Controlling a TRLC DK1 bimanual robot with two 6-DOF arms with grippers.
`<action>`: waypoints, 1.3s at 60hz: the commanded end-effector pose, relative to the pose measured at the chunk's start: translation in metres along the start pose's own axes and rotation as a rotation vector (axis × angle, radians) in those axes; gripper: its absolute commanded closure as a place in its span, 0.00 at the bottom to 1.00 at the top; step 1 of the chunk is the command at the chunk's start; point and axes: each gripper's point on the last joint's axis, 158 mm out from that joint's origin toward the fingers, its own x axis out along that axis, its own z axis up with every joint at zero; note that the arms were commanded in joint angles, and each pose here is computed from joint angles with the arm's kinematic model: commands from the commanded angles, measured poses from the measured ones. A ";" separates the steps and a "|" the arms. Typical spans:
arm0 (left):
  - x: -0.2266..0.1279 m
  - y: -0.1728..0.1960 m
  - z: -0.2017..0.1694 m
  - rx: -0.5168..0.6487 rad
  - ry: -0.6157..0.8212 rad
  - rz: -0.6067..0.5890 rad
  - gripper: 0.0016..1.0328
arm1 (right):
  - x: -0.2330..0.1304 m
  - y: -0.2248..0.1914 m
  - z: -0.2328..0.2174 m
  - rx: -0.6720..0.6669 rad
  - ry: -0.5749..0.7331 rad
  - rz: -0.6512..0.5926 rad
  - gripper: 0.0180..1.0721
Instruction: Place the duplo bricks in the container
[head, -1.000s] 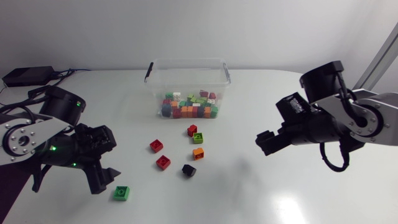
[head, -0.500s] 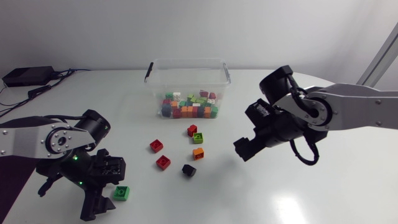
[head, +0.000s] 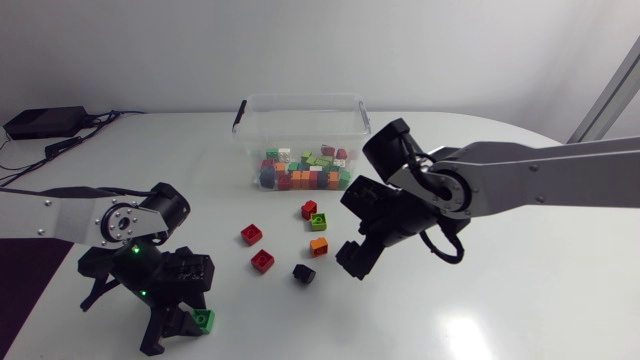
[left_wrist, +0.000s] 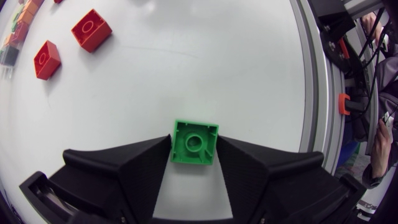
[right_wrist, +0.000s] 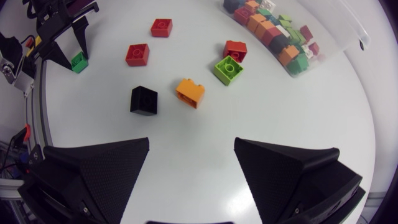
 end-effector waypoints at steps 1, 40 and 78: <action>0.000 0.004 0.009 0.050 -0.023 -0.002 0.60 | 0.016 -0.003 0.007 -0.064 0.016 0.012 0.06; -0.002 -0.001 0.026 0.096 -0.046 -0.006 0.60 | 0.059 -0.004 0.025 0.334 0.240 -0.120 0.07; -0.174 0.119 0.117 -0.057 -0.448 0.385 0.60 | 0.091 -0.005 0.022 0.377 0.271 -0.164 0.43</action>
